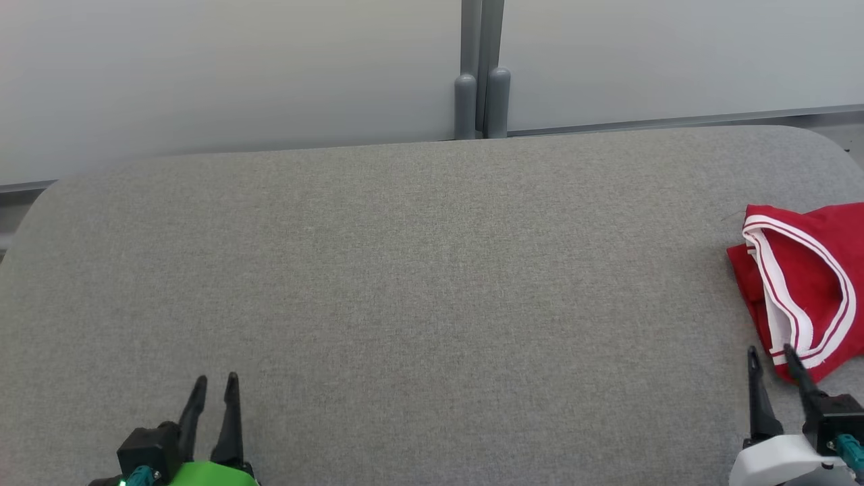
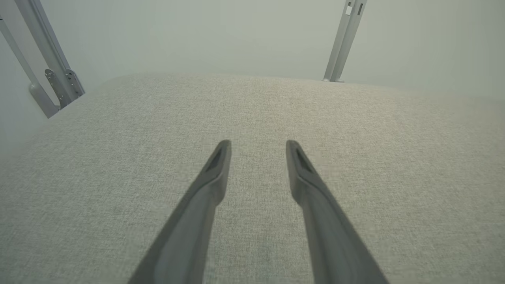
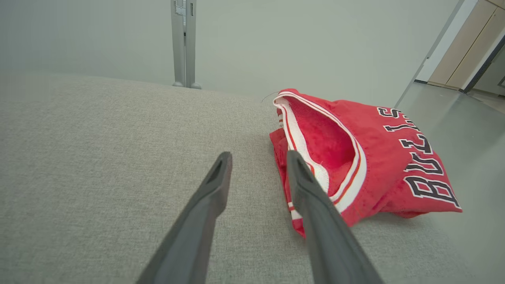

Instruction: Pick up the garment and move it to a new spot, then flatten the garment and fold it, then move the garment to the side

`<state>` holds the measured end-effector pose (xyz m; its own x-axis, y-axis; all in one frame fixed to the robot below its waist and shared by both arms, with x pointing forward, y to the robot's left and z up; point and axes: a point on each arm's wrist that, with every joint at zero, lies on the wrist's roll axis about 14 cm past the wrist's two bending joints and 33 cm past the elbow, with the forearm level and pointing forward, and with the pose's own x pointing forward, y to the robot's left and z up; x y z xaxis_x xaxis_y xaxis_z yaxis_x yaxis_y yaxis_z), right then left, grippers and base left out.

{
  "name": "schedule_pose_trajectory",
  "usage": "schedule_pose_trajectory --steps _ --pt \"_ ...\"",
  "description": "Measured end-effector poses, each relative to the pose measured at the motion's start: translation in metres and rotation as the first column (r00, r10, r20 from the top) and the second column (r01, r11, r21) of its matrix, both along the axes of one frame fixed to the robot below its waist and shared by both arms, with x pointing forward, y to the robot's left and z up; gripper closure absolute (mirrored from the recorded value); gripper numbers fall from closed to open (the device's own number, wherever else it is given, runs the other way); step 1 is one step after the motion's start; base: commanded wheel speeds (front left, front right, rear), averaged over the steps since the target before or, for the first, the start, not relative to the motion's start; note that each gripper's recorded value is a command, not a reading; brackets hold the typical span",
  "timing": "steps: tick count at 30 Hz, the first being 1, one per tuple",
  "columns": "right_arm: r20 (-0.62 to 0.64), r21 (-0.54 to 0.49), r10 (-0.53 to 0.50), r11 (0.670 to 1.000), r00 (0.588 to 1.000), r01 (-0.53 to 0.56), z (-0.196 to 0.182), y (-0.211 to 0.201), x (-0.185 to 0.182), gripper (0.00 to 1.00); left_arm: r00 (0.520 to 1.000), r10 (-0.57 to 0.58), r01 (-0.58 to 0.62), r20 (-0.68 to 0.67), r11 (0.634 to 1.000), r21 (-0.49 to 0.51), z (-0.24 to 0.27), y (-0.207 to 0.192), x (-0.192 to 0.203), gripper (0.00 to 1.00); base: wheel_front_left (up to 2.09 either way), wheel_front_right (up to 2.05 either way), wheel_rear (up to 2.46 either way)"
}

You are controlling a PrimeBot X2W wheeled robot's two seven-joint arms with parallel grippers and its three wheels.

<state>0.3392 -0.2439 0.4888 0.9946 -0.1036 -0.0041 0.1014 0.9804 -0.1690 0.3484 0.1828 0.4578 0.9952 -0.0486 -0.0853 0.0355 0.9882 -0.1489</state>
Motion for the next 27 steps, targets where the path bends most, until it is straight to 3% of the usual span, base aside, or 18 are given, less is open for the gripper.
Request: schedule_pose_trajectory --steps 5,12,27 --pt "-0.063 0.041 -0.008 0.999 0.998 0.01 -0.02 0.004 -0.006 1.0 0.999 0.004 -0.005 -0.051 1.0 -0.017 -0.015 -0.002 -0.005 1.0 0.0 0.0 0.0" --pt "-0.074 0.192 -0.044 0.98 0.996 0.058 -0.025 0.0 -0.006 1.0 0.996 0.046 -0.057 -0.081 0.989 -0.136 -0.018 0.003 -0.006 1.0 0.0 0.0 0.0" --pt "-0.035 0.479 -0.07 0.874 0.997 0.079 -0.018 0.004 0.005 1.0 0.989 0.102 -0.133 -0.103 0.92 -0.368 -0.011 0.01 0.001 1.0 0.0 0.0 0.0"
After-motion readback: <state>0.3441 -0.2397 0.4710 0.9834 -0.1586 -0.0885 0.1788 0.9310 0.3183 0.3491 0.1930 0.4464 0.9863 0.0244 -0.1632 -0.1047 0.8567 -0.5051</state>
